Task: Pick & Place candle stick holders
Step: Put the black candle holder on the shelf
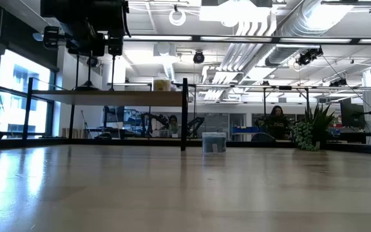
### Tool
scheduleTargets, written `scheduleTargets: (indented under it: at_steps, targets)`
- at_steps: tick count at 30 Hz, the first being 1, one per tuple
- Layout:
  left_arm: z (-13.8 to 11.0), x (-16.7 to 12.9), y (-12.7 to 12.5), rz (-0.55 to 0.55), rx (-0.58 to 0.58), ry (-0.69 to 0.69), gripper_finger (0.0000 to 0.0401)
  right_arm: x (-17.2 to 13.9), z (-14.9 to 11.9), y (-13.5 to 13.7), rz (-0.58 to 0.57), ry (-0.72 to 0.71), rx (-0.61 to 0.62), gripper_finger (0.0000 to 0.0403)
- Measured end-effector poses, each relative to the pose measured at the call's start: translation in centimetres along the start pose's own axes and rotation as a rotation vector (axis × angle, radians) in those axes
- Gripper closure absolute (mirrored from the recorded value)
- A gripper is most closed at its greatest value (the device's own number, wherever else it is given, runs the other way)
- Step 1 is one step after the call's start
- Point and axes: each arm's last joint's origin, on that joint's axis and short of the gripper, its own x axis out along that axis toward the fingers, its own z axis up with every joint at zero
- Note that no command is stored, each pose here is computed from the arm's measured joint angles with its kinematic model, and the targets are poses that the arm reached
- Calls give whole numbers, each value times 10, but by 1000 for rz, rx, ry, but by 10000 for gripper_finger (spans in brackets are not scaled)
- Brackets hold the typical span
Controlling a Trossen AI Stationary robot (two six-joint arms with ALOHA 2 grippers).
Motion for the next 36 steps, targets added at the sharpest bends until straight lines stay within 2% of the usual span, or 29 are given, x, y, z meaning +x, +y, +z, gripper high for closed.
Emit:
scheduleTargets:
  at_steps: [13, 29, 36]
  targets:
    - [1, 0, 0, 2, 44, -18, 308, 0, 0, 0, 4, 0, 1, 128]
    - [0, 0, -1, -1, 51, 7, 221, 0, 0, 1, 15, 0, 23, 128]
    - [0, 0, -1, -6, 71, 38, 215, 0, 0, 1, 17, 1, 23, 128]
